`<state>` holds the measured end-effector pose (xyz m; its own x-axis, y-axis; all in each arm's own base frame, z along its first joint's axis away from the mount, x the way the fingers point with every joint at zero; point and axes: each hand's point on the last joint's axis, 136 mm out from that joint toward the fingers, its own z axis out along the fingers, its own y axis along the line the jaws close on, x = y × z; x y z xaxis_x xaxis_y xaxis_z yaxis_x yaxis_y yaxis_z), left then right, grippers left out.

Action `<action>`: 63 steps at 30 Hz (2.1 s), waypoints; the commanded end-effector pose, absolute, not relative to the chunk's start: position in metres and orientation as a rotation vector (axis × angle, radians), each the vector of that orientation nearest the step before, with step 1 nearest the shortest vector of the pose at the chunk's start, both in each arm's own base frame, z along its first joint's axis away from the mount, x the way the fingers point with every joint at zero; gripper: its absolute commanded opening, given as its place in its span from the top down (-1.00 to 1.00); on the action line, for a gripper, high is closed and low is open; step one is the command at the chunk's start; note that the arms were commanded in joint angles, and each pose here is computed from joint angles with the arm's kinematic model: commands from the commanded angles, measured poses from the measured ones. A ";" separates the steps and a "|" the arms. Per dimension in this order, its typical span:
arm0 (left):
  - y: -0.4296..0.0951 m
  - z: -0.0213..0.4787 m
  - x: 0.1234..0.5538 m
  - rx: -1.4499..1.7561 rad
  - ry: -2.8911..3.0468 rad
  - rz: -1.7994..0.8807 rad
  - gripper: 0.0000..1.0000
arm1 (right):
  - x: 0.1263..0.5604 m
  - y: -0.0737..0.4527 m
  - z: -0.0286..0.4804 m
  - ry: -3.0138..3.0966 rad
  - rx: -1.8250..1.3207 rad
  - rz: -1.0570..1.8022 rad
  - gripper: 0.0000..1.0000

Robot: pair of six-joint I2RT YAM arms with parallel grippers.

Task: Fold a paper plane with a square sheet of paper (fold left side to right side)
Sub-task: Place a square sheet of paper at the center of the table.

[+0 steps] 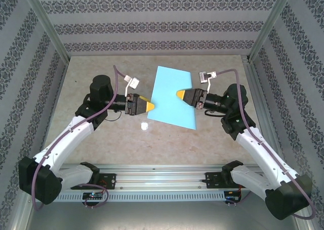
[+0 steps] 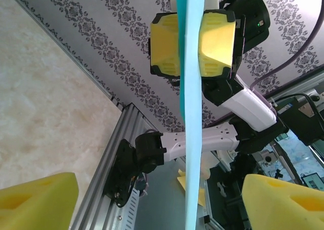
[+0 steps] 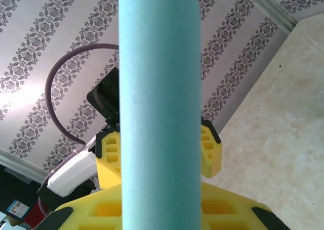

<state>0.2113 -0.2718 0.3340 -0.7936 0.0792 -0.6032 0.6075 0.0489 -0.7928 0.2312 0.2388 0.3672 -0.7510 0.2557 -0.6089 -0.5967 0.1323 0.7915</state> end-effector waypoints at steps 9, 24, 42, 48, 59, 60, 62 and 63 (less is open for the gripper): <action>-0.278 0.355 0.208 0.720 1.844 -1.766 0.83 | 0.237 0.245 0.360 1.780 -0.346 1.675 0.52; -0.267 0.274 0.258 0.363 2.188 -1.597 1.00 | 0.268 0.165 0.279 2.110 -0.027 1.127 -0.53; -0.216 0.105 0.267 0.357 2.800 -0.805 1.00 | 0.278 0.103 0.191 2.329 0.623 0.874 -0.47; -0.220 0.112 0.271 0.516 2.777 -0.624 1.00 | 0.298 0.141 0.189 2.229 0.869 1.083 -0.39; -0.228 0.124 0.266 0.712 2.699 -0.498 1.00 | 0.340 0.236 0.186 2.411 0.798 1.143 -0.24; -0.227 0.123 0.266 0.719 2.699 -0.485 1.00 | 0.344 0.244 0.185 2.424 0.790 1.152 -0.21; -0.228 0.123 0.266 0.734 2.693 -0.463 1.00 | 0.351 0.261 0.183 2.449 0.772 1.181 -0.15; -0.227 0.122 0.266 0.740 2.691 -0.454 1.00 | 0.355 0.268 0.183 2.456 0.761 1.196 -0.12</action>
